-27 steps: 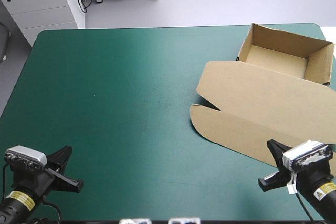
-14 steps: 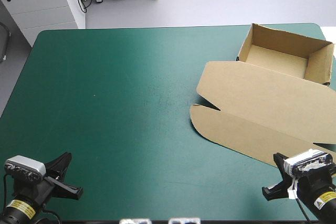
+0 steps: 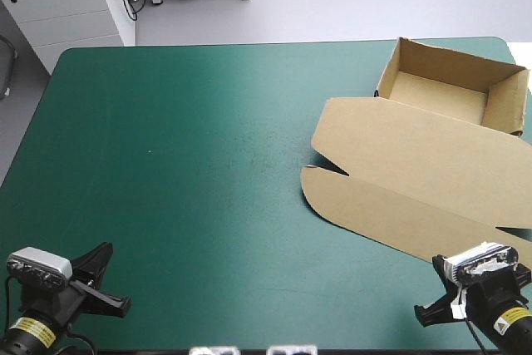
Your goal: Fold the box
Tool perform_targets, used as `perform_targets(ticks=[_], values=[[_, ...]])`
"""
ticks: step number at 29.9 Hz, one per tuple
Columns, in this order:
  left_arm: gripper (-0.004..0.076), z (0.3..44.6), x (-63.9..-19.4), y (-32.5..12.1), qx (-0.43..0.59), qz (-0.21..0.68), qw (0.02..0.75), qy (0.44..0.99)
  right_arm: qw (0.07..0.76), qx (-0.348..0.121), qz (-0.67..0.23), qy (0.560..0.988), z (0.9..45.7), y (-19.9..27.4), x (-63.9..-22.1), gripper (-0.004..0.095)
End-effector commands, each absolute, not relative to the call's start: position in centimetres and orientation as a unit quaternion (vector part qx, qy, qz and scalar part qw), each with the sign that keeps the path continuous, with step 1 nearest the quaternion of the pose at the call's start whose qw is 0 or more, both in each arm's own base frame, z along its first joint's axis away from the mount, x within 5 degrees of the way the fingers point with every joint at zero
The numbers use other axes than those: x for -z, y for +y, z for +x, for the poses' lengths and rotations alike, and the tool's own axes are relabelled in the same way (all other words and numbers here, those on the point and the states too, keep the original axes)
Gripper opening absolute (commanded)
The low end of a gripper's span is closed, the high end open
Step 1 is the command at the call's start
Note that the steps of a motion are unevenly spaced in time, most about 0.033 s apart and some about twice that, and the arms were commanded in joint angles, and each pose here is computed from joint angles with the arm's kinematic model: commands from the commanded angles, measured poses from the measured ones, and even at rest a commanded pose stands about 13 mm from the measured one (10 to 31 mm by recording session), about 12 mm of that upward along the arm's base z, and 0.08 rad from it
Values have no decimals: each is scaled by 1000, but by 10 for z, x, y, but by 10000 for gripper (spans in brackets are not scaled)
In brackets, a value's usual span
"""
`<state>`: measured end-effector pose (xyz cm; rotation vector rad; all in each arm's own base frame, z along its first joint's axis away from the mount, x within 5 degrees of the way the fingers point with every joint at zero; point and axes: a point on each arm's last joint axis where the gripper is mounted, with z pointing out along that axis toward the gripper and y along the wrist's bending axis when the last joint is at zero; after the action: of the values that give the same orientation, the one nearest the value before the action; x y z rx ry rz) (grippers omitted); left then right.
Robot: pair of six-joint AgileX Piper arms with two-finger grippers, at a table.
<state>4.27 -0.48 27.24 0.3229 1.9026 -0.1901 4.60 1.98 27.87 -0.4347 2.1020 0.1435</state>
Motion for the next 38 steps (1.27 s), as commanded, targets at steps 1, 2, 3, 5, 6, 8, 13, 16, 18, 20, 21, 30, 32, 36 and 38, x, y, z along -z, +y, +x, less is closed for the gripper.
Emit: perform_targets(ticks=[1,2,3,5,6,8,13,16,18,20,21,30,32,36,38], values=[[-8,45,-285,-7,88,141,594,787,515,-59,-167,839,51,20,-289,-14],[-8,45,-285,-7,88,141,594,787,516,-59,-167,838,51,20,-289,-14],[-8,45,-285,-7,88,141,594,787,516,-59,-167,838,51,20,-289,-14],[-8,45,-284,-7,87,141,593,788,516,-59,-167,838,51,20,-289,-14],[-8,45,-284,-7,87,141,593,788,516,-59,-167,838,51,20,-289,-14],[-8,44,-283,-6,84,141,586,793,516,-59,-167,838,51,20,-289,-14],[-8,44,-283,-6,84,141,586,793,516,-59,-167,838,51,20,-289,-14],[-8,44,-283,-6,84,141,586,793,516,-59,-167,838,51,20,-289,-14],[-8,44,-283,-6,84,141,586,793,516,-59,-167,838,51,20,-289,-14],[-8,44,-283,-6,84,141,586,793,516,-59,-167,838,51,20,-289,-14],[-8,44,-283,-6,84,141,586,793,516,-59,-167,838,51,20,-289,-14],[-8,44,-283,-6,84,141,586,793,516,-58,-167,838,51,20,-289,-14],[-8,44,-283,-6,84,141,586,793,516,-58,-167,838,51,20,-289,-14],[-8,44,-283,-6,84,141,586,793,516,-58,-167,838,51,20,-289,-14],[-8,44,-283,-6,84,141,586,793,516,-58,-167,838,51,20,-289,-14]])
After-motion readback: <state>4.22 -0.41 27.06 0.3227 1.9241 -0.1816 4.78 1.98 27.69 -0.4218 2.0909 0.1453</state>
